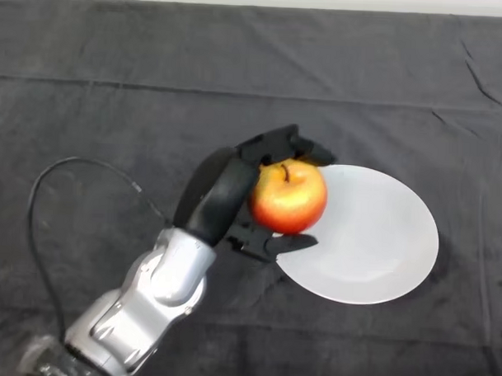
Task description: Move the apple to the plate
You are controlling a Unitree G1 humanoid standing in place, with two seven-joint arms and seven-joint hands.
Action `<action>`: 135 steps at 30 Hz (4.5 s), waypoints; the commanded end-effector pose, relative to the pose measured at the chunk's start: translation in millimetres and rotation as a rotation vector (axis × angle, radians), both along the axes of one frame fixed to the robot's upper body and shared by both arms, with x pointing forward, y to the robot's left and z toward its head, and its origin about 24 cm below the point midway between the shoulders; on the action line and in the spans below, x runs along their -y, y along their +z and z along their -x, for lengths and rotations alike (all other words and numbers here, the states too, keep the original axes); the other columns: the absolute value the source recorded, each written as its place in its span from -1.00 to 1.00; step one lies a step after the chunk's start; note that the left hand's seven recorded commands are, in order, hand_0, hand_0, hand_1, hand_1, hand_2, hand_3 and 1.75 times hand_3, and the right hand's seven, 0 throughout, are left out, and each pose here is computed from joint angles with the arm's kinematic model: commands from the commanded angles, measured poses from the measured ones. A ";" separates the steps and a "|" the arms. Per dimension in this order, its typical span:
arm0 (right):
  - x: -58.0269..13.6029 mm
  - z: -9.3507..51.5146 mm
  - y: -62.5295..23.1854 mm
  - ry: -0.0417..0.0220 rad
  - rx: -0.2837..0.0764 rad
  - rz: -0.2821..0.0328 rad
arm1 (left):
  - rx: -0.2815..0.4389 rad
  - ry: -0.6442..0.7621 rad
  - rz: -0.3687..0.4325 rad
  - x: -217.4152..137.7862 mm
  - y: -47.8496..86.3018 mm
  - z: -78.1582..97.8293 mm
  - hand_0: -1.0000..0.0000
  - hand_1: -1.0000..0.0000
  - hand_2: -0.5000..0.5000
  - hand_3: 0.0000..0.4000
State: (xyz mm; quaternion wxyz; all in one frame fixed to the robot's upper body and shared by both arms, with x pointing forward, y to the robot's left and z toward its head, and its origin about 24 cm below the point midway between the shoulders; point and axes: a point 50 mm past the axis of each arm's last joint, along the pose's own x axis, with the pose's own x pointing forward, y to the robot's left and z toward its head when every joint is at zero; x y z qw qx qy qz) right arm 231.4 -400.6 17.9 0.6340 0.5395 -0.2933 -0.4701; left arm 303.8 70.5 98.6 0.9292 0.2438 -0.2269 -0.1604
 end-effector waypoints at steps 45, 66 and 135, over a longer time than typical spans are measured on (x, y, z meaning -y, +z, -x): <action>5.0 3.8 4.3 -0.0261 0.018 0.018 | -0.103 -0.114 -0.103 44.0 -32.4 -31.3 -1.00 -0.47 -0.27 1.00; 5.1 3.7 4.1 -0.0275 0.021 0.019 | -0.098 -0.097 -0.114 33.6 -31.4 -36.3 1.00 1.00 0.00 -1.00; 4.9 3.8 4.3 -0.0244 0.017 0.021 | 0.224 0.799 0.346 -250.3 0.0 38.8 1.00 1.00 0.00 -1.00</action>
